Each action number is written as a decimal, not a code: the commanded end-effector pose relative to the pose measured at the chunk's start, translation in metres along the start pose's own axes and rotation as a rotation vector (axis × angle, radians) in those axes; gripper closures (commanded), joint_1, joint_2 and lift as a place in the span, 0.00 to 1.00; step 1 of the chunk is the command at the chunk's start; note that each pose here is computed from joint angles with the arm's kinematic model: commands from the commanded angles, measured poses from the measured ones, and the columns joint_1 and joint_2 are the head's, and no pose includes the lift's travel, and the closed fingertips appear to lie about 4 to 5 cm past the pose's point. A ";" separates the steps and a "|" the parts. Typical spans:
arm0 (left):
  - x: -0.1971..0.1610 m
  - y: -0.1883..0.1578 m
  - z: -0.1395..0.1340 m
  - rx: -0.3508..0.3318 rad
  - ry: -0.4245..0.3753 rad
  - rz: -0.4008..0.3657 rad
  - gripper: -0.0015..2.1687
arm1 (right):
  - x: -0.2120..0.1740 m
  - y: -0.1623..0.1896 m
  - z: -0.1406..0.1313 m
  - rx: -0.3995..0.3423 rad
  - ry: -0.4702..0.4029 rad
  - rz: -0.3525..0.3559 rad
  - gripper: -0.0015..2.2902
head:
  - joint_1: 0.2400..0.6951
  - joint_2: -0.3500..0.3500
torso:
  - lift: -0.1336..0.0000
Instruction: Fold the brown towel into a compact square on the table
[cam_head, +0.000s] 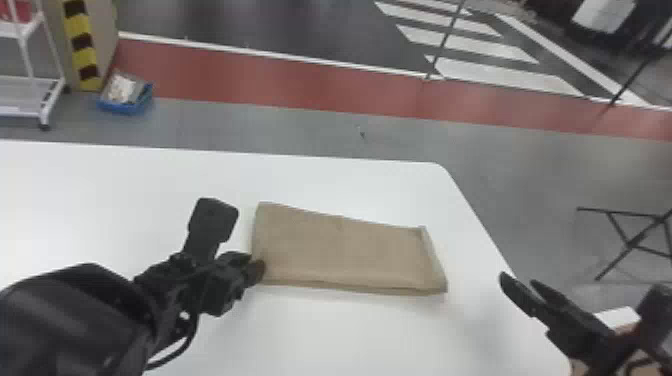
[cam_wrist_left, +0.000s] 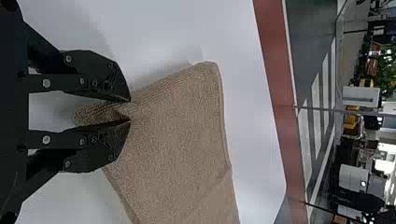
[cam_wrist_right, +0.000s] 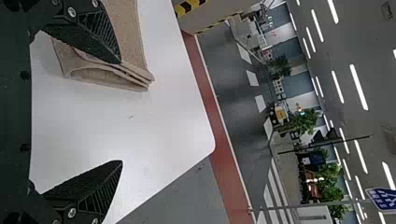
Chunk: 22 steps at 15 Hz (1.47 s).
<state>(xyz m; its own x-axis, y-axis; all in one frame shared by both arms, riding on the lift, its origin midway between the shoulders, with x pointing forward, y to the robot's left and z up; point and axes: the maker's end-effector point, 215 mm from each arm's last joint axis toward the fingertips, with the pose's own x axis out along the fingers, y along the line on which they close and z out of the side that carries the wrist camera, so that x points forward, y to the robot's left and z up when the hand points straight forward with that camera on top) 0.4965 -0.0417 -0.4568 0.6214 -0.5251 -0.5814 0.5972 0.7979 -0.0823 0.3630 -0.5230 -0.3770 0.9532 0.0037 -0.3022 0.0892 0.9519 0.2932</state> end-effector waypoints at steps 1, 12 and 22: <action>-0.003 0.002 0.003 -0.001 -0.006 0.004 0.67 | 0.000 0.000 0.000 0.000 -0.002 0.000 0.06 | 1.00 0.00 | 0.07; -0.025 0.122 0.030 -0.088 -0.046 0.174 0.67 | 0.004 0.005 0.002 -0.001 -0.005 0.011 0.06 | 1.00 0.00 | 0.07; -0.106 0.210 -0.035 -0.252 0.006 0.287 0.67 | 0.010 0.013 0.007 -0.003 -0.010 0.026 0.06 | 1.00 0.00 | 0.07</action>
<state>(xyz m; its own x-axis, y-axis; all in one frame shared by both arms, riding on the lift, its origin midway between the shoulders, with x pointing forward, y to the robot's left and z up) 0.5583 0.1773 -0.4382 0.7561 -0.2775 -0.5927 0.2751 0.9565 -0.0968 0.3730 -0.5140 -0.3713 0.9573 0.0223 -0.2884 0.0670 0.9528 0.2961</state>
